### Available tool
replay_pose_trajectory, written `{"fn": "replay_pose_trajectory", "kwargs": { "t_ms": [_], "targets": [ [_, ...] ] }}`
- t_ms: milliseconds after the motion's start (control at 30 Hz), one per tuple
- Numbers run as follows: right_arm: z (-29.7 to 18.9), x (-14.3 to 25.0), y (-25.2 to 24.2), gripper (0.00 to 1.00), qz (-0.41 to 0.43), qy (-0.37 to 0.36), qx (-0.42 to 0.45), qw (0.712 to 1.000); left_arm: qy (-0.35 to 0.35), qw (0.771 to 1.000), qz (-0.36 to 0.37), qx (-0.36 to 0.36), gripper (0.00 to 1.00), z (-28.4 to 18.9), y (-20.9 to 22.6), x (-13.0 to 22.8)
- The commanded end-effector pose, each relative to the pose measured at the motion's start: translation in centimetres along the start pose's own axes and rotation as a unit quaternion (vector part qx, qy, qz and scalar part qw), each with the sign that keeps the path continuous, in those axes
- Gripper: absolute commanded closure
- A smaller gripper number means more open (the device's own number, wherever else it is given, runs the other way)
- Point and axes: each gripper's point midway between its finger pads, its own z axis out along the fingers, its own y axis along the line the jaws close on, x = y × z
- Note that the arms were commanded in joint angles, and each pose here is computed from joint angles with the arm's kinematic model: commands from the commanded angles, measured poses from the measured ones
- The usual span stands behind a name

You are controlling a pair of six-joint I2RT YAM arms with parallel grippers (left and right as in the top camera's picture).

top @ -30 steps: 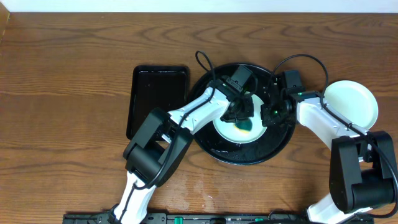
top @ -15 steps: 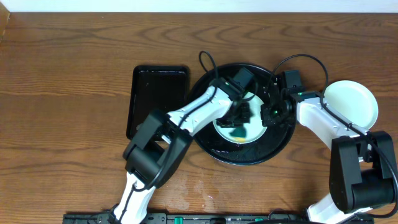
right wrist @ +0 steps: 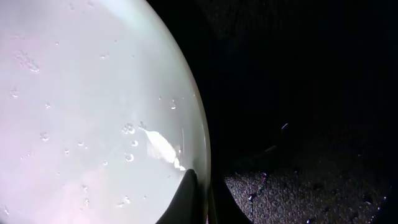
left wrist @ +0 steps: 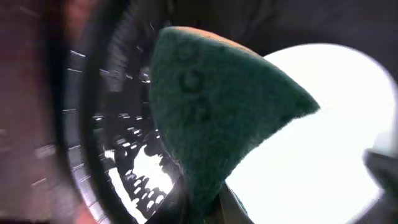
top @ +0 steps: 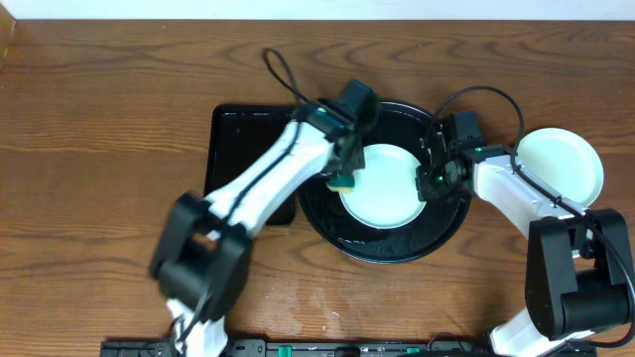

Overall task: Clean dirty plates on tray and stack at the side
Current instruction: 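Move the sponge back over the rectangular tray with the left gripper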

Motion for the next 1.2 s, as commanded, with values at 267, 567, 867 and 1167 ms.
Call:
{"fn": "replay_pose_trajectory", "kwargs": {
  "t_ms": [267, 567, 867, 1167],
  "targets": [
    [1.5, 1.8, -0.4, 0.99, -0.018, 0.031, 0.010, 0.999, -0.082, 0.989, -0.002, -0.121, 0.93, -9.9, 9.9, -1.5],
    [1.5, 1.8, -0.4, 0.99, -0.019, 0.031, 0.010, 0.999, -0.059, 0.983, -0.065, -0.164, 0.92, -1.4, 17.2, -0.1],
    [1.5, 1.3, 0.2, 0.99, -0.020, 0.021, -0.006, 1.000, -0.064, 0.989, -0.070, -0.115, 0.73, -0.4, 17.3, -0.6],
    [-4.0, -2.0, 1.2, 0.99, -0.013, -0.070, -0.026, 0.997, -0.095, 0.993, -0.065, -0.034, 0.24, -6.5, 14.7, -0.2]
  ]
}}
